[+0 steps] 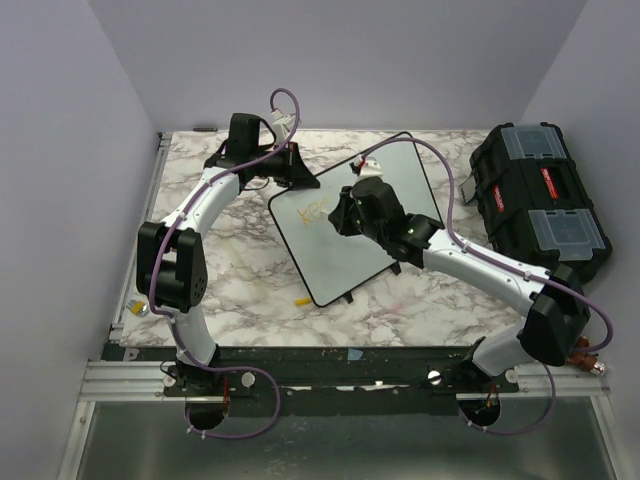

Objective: Write a sentence on the whiteboard

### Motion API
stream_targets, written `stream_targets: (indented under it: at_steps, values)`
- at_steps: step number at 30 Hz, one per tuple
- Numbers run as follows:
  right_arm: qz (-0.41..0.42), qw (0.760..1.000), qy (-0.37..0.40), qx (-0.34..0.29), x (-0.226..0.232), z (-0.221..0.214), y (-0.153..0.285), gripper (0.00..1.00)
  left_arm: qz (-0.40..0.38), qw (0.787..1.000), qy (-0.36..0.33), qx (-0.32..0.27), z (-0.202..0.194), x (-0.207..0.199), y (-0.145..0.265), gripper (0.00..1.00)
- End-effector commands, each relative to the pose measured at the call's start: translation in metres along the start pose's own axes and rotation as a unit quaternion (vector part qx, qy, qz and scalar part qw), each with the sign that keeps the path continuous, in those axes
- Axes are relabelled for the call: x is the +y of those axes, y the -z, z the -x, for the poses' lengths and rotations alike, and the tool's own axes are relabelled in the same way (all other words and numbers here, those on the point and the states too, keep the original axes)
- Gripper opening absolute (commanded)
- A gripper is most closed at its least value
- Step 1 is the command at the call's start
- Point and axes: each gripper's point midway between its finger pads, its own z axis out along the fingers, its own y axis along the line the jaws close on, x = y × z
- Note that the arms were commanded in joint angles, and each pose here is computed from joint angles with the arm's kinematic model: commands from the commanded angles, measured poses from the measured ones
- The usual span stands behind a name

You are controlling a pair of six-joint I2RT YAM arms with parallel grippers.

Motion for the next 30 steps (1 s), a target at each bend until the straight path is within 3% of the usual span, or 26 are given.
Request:
stream_targets:
  at_steps: [1,6,17,24,30]
  values:
    - [-0.042,0.997,0.01,0.057,-0.026,-0.041,-0.003,0.01,-0.009,0.998,-0.067,-0.007,0.008,-0.009,-0.004,0.0]
    - [-0.089,0.995,0.014,0.044,-0.044,-0.035,0.002,0.01,-0.009,0.998,-0.068,-0.007,0.007,-0.009,-0.004,0.0]
    - [-0.103,0.994,0.029,0.0,-0.039,0.011,0.016,0.01,-0.011,0.997,-0.071,-0.006,0.005,-0.015,-0.003,0.0]
    - [-0.062,0.994,0.01,-0.095,-0.023,0.068,0.058,0.01,-0.012,0.997,-0.08,-0.008,0.004,-0.02,0.002,0.0]
    - [-0.051,0.986,0.034,-0.158,-0.02,0.091,0.056,0.01,-0.017,0.995,-0.094,0.0,0.002,-0.023,0.004,0.0]
